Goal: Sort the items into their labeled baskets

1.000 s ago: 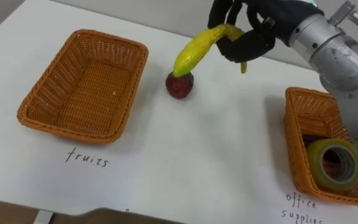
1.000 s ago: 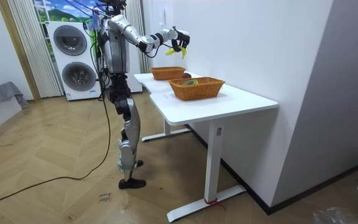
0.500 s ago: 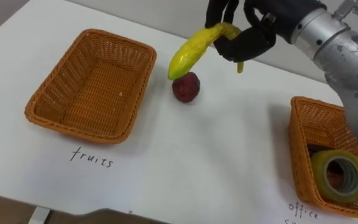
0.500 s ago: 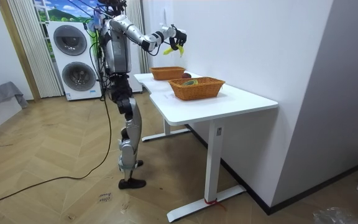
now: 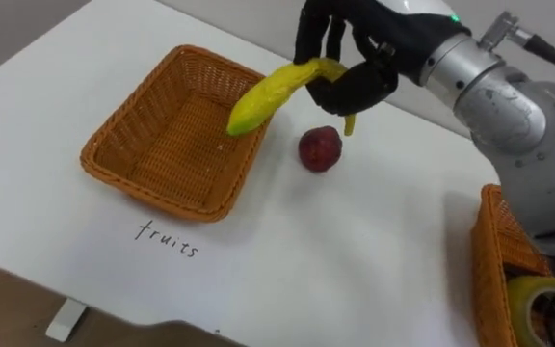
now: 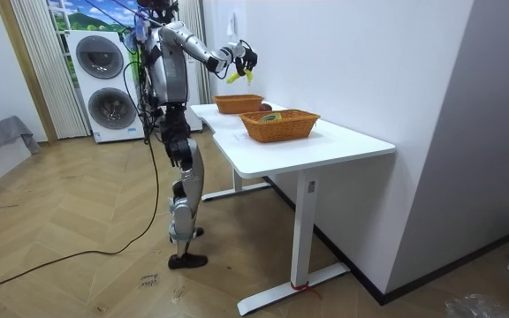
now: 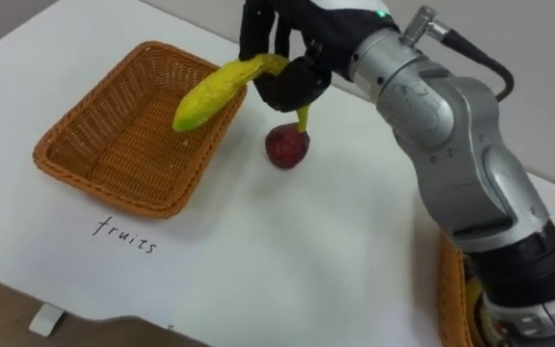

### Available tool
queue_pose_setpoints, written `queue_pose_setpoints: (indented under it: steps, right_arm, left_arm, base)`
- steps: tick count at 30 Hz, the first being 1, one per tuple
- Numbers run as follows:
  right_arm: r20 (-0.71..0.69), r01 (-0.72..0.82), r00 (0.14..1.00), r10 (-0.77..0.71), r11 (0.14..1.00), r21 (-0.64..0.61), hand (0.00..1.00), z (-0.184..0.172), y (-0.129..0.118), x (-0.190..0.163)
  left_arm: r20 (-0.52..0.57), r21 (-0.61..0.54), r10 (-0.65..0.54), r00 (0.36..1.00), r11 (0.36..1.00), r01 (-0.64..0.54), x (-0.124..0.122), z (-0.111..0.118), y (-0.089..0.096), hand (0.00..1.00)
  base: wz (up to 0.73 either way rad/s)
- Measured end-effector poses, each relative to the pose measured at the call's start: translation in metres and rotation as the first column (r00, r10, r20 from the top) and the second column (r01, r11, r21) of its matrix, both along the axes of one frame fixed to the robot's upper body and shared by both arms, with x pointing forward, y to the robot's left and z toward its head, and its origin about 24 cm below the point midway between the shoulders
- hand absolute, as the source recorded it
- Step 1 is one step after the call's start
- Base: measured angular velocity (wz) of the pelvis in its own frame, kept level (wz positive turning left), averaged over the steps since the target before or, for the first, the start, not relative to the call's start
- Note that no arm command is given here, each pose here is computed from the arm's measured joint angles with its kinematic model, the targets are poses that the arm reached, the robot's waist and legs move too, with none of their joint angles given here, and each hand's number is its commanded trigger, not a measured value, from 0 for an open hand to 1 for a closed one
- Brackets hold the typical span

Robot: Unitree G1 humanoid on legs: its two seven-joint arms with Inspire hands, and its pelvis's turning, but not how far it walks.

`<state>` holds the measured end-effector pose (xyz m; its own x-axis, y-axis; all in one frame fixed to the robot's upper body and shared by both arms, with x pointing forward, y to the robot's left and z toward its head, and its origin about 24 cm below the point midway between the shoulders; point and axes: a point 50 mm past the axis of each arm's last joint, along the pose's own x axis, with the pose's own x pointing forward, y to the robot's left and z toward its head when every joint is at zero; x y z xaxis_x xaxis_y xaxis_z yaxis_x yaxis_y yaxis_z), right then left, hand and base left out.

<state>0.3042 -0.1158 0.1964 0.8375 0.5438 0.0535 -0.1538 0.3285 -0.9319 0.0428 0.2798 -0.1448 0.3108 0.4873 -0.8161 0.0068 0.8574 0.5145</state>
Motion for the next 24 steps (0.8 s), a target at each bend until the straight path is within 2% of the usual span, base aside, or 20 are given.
queue_pose_setpoints:
  steps: [7,13,19,20,21,22,23,24]
  right_arm:
    - [-0.066,0.005,0.998,-0.003,1.000,0.027,1.00,-0.012,0.001,0.006]
    - [-0.125,0.008,0.992,-0.005,1.000,0.024,1.00,-0.028,0.012,0.011]
    - [-0.210,0.047,0.977,-0.040,0.998,0.029,1.00,-0.047,0.012,0.021]
    - [-0.215,0.048,0.976,-0.041,0.998,0.029,0.93,-0.048,0.012,0.021]
    - [-0.217,0.050,0.975,-0.042,0.998,0.029,0.76,-0.049,0.011,0.022]
    - [-0.222,0.053,0.974,-0.046,0.998,0.025,0.27,-0.050,0.011,0.022]
    - [-0.227,0.051,0.973,-0.046,0.999,0.016,0.00,-0.052,0.012,0.022]
    - [-0.229,0.048,0.972,-0.044,0.999,0.011,0.00,-0.053,0.013,0.022]
  left_arm:
    - [-0.006,-0.006,0.002,1.000,1.000,-0.002,0.002,-0.001,-0.003,0.00]
    - [-0.042,0.000,-0.013,0.999,1.000,0.013,-0.001,-0.003,-0.005,0.00]
    - [-0.032,-0.013,-0.046,0.998,0.999,0.046,0.003,-0.003,-0.010,0.00]
    - [-0.030,-0.012,-0.047,0.998,0.999,0.047,0.004,-0.003,-0.010,0.00]
    - [-0.029,-0.011,-0.048,0.998,0.999,0.048,0.004,-0.003,-0.010,0.00]
    - [-0.028,-0.008,-0.058,0.998,0.998,0.058,0.005,-0.002,-0.010,0.00]
    - [-0.029,-0.003,-0.069,0.997,0.998,0.069,0.005,-0.002,-0.009,0.00]
    - [-0.029,-0.001,-0.073,0.997,0.997,0.073,0.006,-0.002,-0.009,0.00]
  base:
    - [0.20]
    - [0.01]
    - [0.03]
    - [0.00]
    - [0.00]
    - [0.00]
    - [0.00]
    - [0.00]
